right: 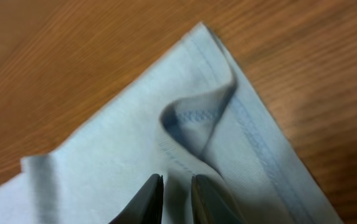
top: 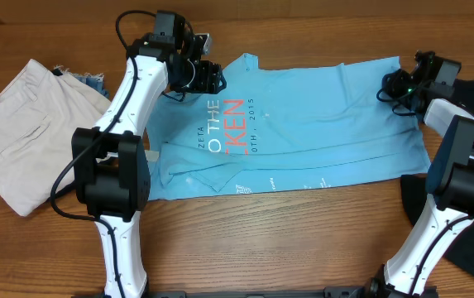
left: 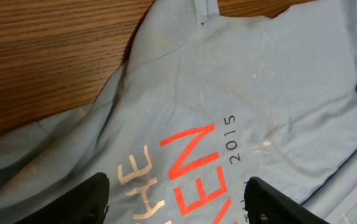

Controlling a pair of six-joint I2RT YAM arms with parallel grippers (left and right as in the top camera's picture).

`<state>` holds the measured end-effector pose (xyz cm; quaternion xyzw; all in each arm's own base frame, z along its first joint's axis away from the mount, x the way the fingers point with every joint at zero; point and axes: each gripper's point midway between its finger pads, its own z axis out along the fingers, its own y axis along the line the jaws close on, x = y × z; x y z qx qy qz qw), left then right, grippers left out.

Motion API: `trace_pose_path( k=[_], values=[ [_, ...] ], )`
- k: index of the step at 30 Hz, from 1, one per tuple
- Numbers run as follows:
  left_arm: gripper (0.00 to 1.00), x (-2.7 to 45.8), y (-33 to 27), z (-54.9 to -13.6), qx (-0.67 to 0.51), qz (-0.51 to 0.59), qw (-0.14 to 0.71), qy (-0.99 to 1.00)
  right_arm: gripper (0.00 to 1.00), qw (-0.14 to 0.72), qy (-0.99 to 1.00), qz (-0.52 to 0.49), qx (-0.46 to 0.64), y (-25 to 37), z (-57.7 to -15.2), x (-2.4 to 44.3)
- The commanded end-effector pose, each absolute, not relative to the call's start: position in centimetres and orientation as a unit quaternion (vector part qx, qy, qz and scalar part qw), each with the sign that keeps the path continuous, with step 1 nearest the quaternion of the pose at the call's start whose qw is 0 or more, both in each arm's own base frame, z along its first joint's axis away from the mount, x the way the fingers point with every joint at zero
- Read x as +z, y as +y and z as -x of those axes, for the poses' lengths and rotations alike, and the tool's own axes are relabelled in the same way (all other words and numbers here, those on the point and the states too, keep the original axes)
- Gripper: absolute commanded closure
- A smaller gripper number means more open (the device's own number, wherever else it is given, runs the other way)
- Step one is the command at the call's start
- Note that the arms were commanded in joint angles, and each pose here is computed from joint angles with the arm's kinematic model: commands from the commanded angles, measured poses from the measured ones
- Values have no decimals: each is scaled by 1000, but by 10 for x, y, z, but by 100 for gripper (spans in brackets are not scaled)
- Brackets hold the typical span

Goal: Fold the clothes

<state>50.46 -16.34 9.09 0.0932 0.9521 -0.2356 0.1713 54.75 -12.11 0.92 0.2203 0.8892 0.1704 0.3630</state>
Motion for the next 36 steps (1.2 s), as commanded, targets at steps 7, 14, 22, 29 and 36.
trace_pose_path(
  k=[7, 14, 22, 29, 36],
  values=[
    [29, 106, -166, -506, -241, -88, 182, 949, 61, 375, 883, -200, 199, -123, -552, 22],
    [30, 105, -165, -506, -239, -88, 183, 950, 60, 415, 859, -175, 243, -135, -557, 45],
    [29, 106, -165, -509, -239, -89, 188, 948, 51, 453, 842, -206, 207, -161, -572, 62],
    [28, 106, -165, -508, -239, -88, 186, 949, 40, 470, 840, -212, 166, -161, -587, 40],
    [28, 105, -165, -507, -239, -87, 183, 950, 32, 472, 842, -210, 157, -157, -591, 29]
  ],
)
